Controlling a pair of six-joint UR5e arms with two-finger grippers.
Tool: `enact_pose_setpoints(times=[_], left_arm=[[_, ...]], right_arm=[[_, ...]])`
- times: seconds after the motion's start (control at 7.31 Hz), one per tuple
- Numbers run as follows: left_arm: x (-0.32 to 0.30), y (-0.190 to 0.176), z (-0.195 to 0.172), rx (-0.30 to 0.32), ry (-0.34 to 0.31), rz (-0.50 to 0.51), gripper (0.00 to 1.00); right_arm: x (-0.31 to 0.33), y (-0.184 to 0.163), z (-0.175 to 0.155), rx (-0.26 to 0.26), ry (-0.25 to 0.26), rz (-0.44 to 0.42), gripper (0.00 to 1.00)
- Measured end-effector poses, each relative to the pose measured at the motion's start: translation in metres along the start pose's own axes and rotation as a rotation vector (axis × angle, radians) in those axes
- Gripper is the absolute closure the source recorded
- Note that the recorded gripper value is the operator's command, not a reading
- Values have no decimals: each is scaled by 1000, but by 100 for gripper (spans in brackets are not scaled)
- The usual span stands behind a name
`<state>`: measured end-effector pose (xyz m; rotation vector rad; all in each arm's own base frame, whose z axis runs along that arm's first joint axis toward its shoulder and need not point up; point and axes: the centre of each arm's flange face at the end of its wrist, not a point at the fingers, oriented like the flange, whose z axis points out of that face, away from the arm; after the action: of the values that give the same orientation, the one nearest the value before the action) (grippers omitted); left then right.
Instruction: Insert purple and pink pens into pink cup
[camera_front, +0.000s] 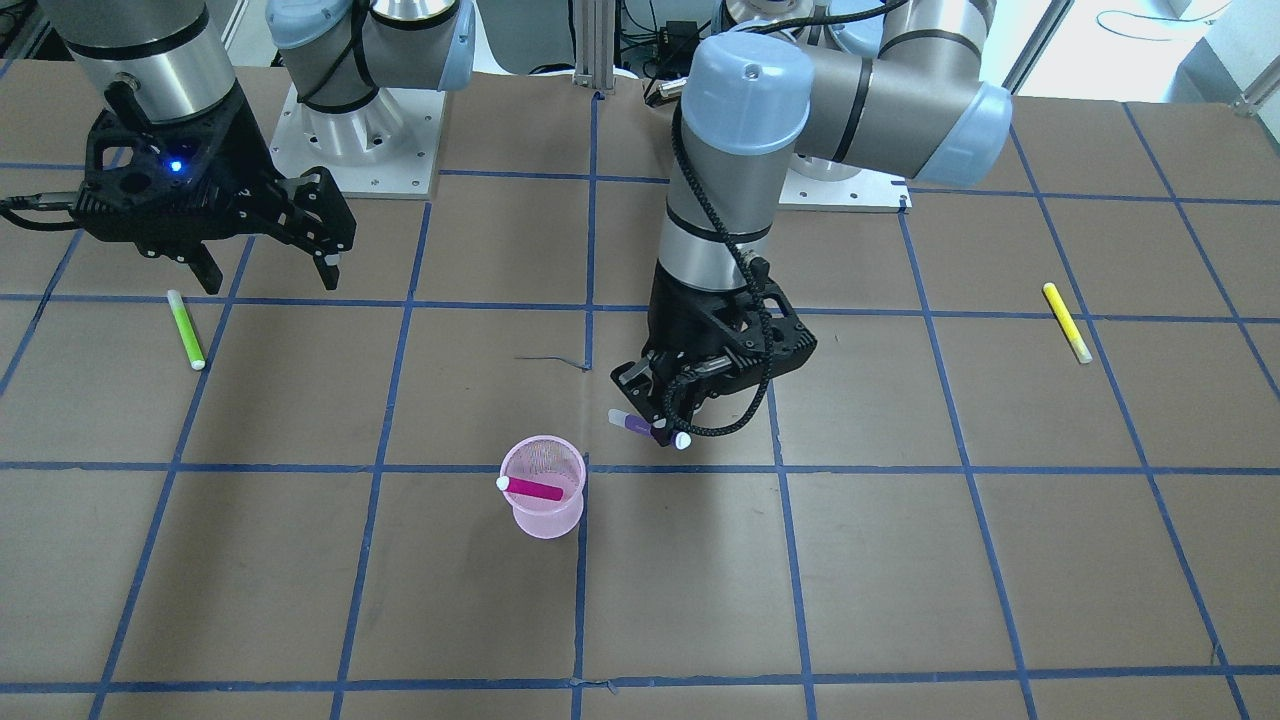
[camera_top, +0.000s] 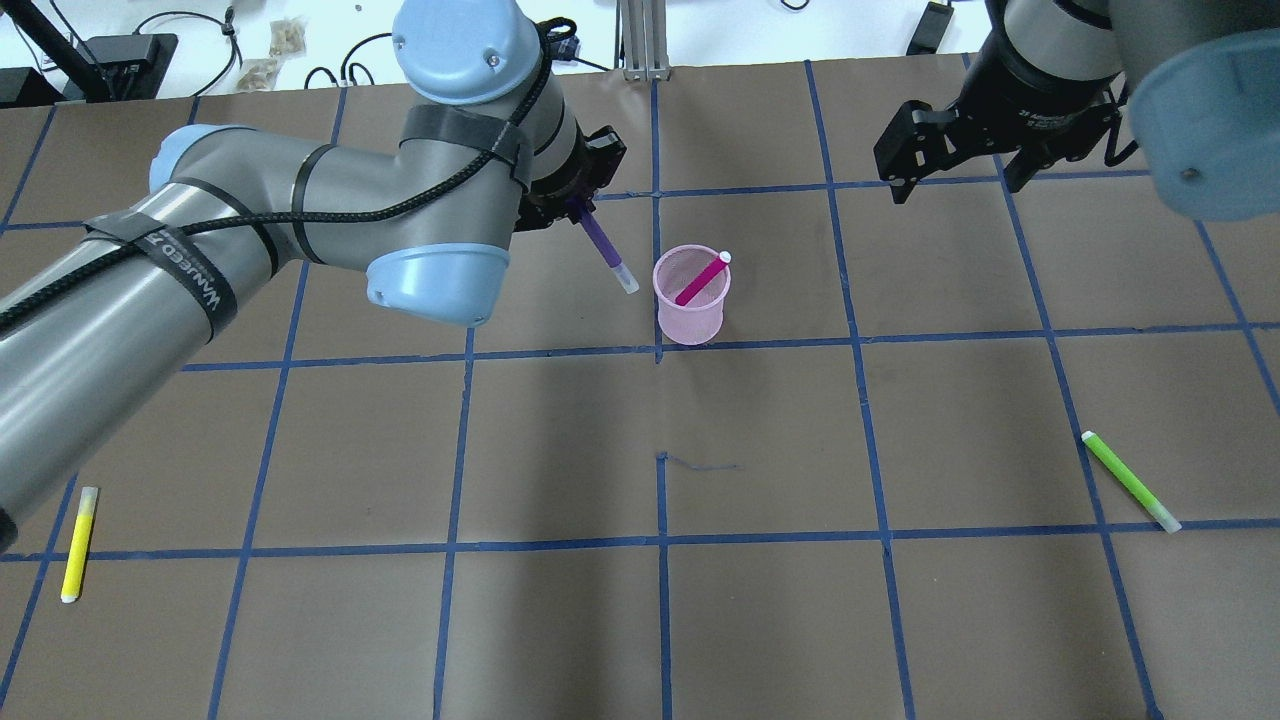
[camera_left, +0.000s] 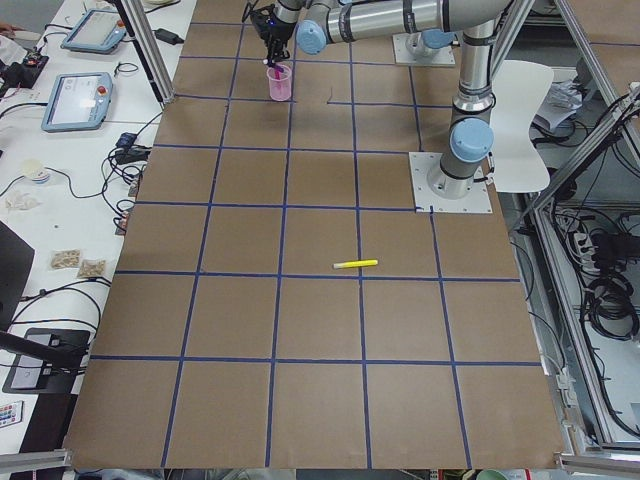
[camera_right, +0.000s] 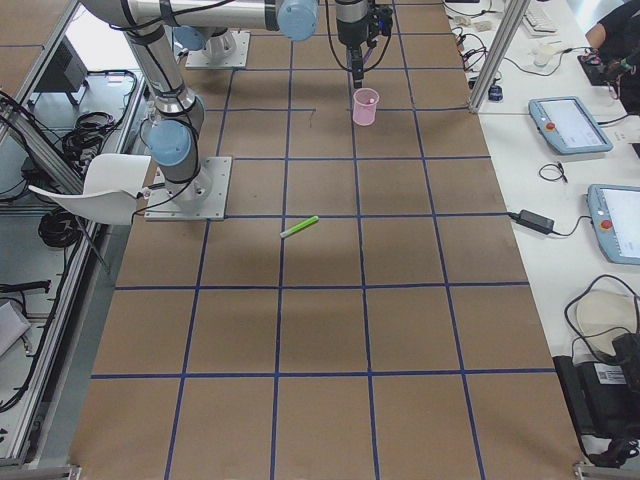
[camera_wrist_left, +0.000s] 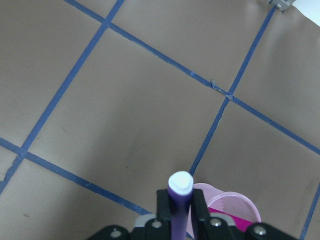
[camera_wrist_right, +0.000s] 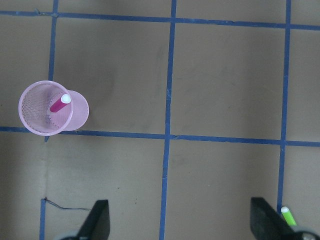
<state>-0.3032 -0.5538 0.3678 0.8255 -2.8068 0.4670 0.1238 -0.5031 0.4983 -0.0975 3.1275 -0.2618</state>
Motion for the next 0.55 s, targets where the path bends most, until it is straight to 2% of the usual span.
enact_pose_setpoints(times=[0.55], left_arm=[[17,13,18,21,46,-51,100]], right_arm=[[0,-2,-1,6,-5,1,0]])
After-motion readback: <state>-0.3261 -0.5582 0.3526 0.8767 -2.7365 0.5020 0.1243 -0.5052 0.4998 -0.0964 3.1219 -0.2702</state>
